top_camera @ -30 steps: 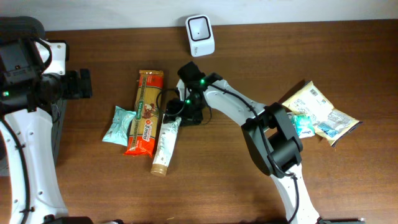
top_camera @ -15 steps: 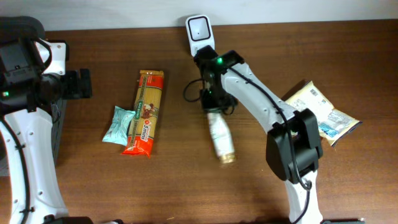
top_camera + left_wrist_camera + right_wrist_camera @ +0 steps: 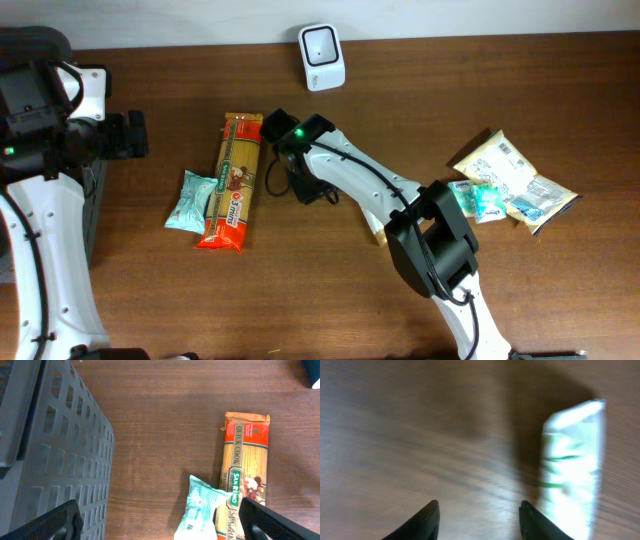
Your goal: Scan the item barcode
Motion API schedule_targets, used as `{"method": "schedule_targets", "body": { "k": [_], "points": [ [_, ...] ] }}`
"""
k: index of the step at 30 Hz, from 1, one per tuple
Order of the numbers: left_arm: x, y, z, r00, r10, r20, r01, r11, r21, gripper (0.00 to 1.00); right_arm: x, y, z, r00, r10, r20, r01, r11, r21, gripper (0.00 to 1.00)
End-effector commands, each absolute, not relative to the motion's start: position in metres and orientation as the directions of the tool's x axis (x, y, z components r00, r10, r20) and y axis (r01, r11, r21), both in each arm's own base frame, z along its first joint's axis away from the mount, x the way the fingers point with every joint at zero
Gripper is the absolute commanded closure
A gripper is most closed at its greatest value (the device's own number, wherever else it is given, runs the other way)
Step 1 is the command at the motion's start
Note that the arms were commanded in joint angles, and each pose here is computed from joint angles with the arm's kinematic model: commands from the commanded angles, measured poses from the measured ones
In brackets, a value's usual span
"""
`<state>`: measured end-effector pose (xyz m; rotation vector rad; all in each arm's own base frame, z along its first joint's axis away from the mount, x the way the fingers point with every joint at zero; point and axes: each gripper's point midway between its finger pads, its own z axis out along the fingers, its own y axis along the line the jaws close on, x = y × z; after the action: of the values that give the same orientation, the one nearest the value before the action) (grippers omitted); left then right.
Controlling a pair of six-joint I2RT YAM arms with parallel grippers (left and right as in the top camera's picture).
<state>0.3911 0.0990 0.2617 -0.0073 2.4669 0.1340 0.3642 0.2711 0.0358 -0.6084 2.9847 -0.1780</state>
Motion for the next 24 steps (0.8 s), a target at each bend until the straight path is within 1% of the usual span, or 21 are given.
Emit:
{"method": "schedule_targets", "body": {
  "k": [1, 3, 4, 6, 7, 8, 9, 10, 11, 12, 14, 16, 17, 19, 21, 23, 24],
  "points": [
    [0.391, 0.1, 0.266, -0.776, 0.047, -0.629, -0.027, 0.994, 0.107, 0.01, 0.34, 0.305, 0.039, -0.868, -0.496, -0.02, -0.496, 0.864, 0.092, 0.4],
    [0.391, 0.1, 0.267, -0.776, 0.047, -0.629, -0.026, 0.994, 0.107, 0.01, 0.347, 0.293, 0.056, -0.883, -0.469, -0.014, -0.469, 0.879, 0.09, 0.42],
    [0.391, 0.1, 0.267, -0.776, 0.047, -0.629, -0.027, 0.994, 0.107, 0.01, 0.36, 0.28, 0.083, -0.897, -0.442, -0.032, -0.443, 0.892, 0.093, 0.48],
    [0.391, 0.1, 0.267, -0.776, 0.047, -0.629, -0.027, 0.994, 0.107, 0.01, 0.377, 0.256, 0.123, -0.921, -0.384, -0.061, -0.388, 0.917, 0.093, 0.54],
    [0.391, 0.1, 0.267, -0.776, 0.047, -0.629, -0.026, 0.994, 0.107, 0.01, 0.385, 0.235, 0.139, -0.939, -0.34, -0.055, -0.344, 0.935, 0.085, 0.62],
    [0.391, 0.1, 0.267, -0.776, 0.047, -0.629, -0.027, 0.994, 0.107, 0.01, 0.387, 0.2, 0.133, -0.963, -0.268, 0.012, -0.266, 0.961, 0.07, 0.87],
    [0.391, 0.1, 0.266, -0.776, 0.047, -0.629, -0.027, 0.994, 0.107, 0.01, 0.385, 0.189, 0.125, -0.973, -0.227, 0.051, -0.224, 0.973, 0.062, 0.95],
    [0.391, 0.1, 0.266, -0.776, 0.047, -0.629, -0.027, 0.994, 0.107, 0.01, 0.38, 0.18, 0.114, -0.973, -0.212, 0.089, -0.209, 0.977, 0.041, 0.96],
    [0.391, 0.1, 0.267, -0.776, 0.047, -0.629, -0.027, 0.994, 0.107, 0.01, 0.373, 0.16, 0.097, -0.983, -0.122, 0.134, -0.133, 0.988, -0.077, 0.96],
    [0.391, 0.1, 0.267, -0.776, 0.047, -0.629, -0.027, 0.994, 0.107, 0.01, 0.369, 0.152, 0.09, -0.985, -0.092, 0.146, -0.111, 0.985, -0.132, 0.96],
    [0.391, 0.1, 0.266, -0.776, 0.047, -0.629, -0.026, 0.994, 0.107, 0.01, 0.354, 0.152, 0.073, -0.979, -0.075, 0.19, -0.11, 0.977, -0.182, 0.96],
    [0.391, 0.1, 0.267, -0.776, 0.047, -0.629, -0.027, 0.994, 0.107, 0.01, 0.346, 0.154, 0.064, -0.978, -0.075, 0.194, -0.119, 0.966, -0.229, 0.96],
    [0.391, 0.1, 0.267, -0.776, 0.047, -0.629, -0.027, 0.994, 0.107, 0.01, 0.341, 0.165, 0.056, -0.976, -0.097, 0.197, -0.141, 0.965, -0.222, 0.96],
    [0.391, 0.1, 0.267, -0.776, 0.047, -0.629, -0.027, 0.994, 0.107, 0.01, 0.334, 0.188, 0.04, -0.976, -0.139, 0.166, -0.174, 0.961, -0.217, 0.96],
    [0.391, 0.1, 0.267, -0.776, 0.047, -0.629, -0.026, 0.994, 0.107, 0.01, 0.328, 0.199, 0.024, -0.978, -0.145, 0.151, -0.175, 0.962, -0.21, 0.96],
    [0.391, 0.1, 0.267, -0.776, 0.047, -0.629, -0.027, 0.994, 0.107, 0.01, 0.318, 0.207, 0.01, -0.973, -0.143, 0.181, -0.17, 0.974, -0.148, 0.96],
    [0.391, 0.1, 0.267, -0.776, 0.047, -0.629, -0.027, 0.994, 0.107, 0.01, 0.317, 0.206, 0.006, -0.973, -0.142, 0.184, -0.17, 0.974, -0.15, 0.96]
  ]
}}
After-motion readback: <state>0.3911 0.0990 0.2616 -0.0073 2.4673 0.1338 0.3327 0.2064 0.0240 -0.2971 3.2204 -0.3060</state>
